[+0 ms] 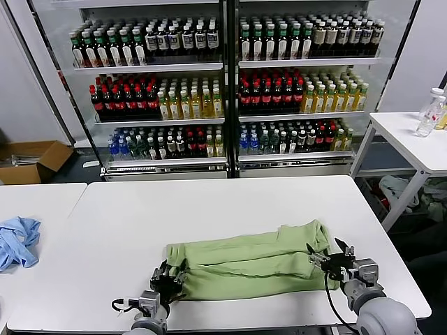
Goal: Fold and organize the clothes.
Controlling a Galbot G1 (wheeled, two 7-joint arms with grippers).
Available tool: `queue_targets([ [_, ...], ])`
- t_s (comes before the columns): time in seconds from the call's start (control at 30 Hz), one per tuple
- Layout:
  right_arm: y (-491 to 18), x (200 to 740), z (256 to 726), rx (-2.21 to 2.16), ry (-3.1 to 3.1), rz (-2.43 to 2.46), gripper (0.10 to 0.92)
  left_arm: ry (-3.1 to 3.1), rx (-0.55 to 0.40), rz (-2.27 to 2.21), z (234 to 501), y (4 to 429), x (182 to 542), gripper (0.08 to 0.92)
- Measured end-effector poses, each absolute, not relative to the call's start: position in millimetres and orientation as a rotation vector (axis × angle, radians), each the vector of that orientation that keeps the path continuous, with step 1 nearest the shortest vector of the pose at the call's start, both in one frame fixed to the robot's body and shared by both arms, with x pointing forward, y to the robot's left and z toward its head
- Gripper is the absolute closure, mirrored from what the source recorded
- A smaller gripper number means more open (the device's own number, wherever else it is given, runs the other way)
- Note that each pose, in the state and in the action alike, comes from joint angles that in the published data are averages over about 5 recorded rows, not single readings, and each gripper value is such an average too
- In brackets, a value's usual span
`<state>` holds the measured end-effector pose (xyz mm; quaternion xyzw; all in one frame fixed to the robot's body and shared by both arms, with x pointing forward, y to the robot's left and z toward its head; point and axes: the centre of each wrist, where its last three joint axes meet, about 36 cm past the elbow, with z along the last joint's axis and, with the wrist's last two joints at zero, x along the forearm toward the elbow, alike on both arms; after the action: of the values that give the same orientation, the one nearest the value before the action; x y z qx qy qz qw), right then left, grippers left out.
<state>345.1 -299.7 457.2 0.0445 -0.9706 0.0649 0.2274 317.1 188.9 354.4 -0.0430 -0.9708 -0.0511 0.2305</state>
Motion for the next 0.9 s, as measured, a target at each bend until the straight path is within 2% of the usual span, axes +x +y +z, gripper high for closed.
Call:
queue_targets([
  [0.23,-301,345,461,0.114,-2.69,0.184,0.2,-2.671,-0.099,-0.086,351,195,314,0.747],
  [0.43,-302,348,464,0.114,-2.7,0.183,0.2,-2.693,-0.054,-0.068,357,227,319,0.889],
  [0.63,-299,352,464,0.125,-2.71,0.174,0.2,-2.744,0.081,-0.151,377,298,334,0.898],
  [0.8,-296,353,465,0.138,-2.716,0.166,0.2,-2.807,0.23,-0.267,411,361,345,0.898],
  [0.9,-296,352,465,0.141,-2.718,0.167,0.2,-2.848,0.263,-0.255,434,377,346,0.898],
])
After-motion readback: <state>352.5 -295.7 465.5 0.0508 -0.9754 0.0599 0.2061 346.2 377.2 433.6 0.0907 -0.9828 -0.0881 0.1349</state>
